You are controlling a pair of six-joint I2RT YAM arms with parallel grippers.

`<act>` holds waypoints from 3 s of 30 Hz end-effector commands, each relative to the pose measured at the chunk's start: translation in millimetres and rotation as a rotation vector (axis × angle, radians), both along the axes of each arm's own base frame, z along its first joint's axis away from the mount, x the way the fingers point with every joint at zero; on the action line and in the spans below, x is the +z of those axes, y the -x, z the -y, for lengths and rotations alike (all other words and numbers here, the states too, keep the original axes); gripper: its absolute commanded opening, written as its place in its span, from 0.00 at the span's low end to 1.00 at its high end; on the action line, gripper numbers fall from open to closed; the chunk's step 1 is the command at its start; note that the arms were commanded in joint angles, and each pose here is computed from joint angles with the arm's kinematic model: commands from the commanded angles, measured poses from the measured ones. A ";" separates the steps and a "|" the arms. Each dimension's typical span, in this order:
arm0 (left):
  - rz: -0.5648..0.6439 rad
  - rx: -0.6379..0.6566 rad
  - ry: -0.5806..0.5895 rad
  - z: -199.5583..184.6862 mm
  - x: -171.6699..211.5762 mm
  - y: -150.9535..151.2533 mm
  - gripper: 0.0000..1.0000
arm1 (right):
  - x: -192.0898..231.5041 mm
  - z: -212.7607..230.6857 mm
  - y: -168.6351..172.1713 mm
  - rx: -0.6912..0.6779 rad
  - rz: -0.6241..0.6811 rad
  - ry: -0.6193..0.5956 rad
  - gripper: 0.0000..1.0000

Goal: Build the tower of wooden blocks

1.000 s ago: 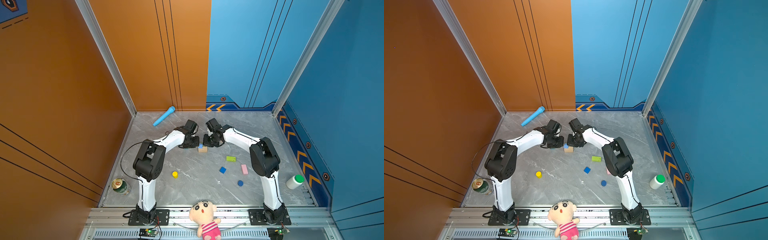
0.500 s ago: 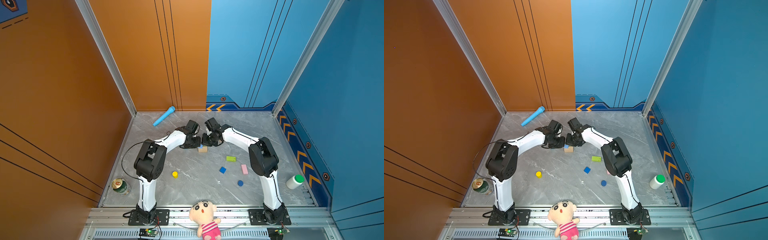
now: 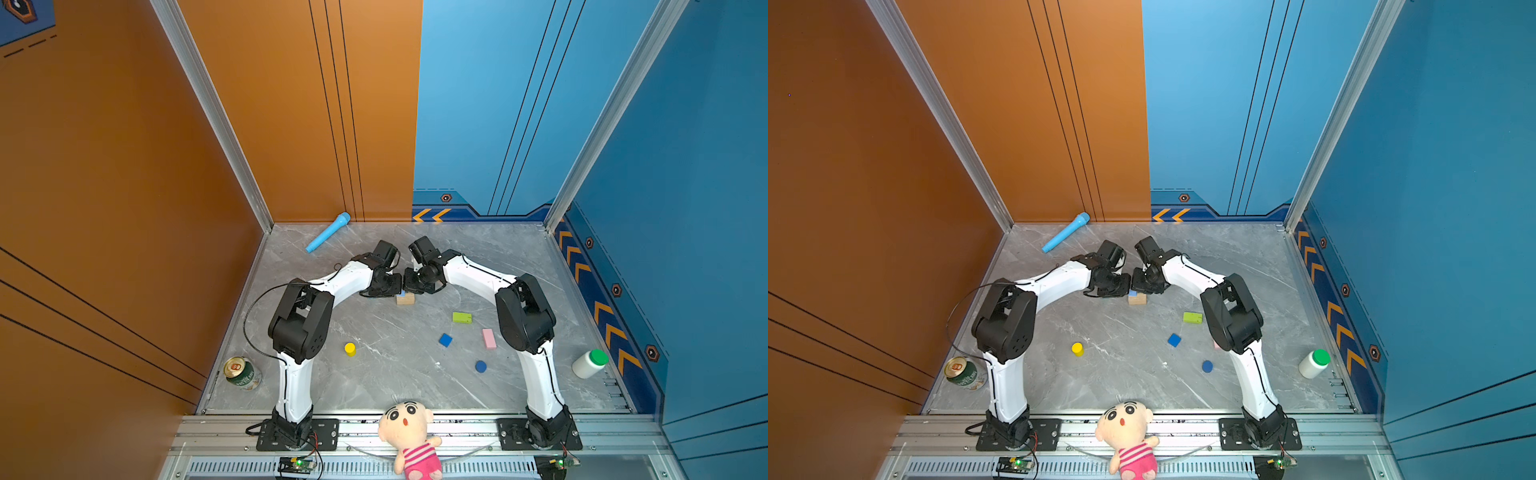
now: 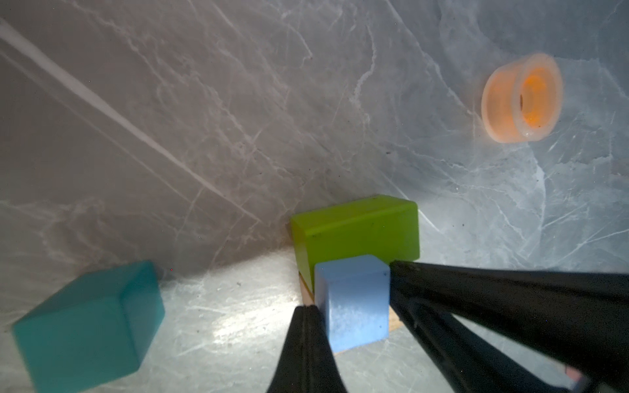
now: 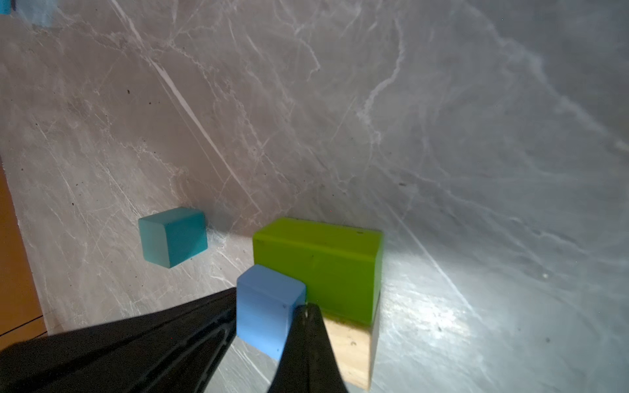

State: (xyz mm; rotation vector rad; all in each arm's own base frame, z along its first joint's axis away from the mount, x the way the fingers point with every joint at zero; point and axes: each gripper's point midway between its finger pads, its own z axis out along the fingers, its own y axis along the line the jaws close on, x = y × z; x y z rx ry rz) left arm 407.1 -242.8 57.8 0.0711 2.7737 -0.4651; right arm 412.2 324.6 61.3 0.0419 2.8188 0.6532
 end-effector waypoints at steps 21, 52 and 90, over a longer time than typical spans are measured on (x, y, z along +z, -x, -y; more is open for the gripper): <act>-0.015 -0.034 -0.004 6.9 4.1 7.0 0.00 | 3.3 -2.7 -3.8 -0.010 0.002 -0.009 0.00; 0.008 -0.038 -0.026 3.2 15.1 10.0 0.00 | 14.7 7.8 -0.9 -0.025 0.022 0.007 0.00; 0.101 -0.678 -0.175 130.3 59.4 142.6 0.46 | 113.3 194.4 85.5 -0.367 0.303 0.010 0.32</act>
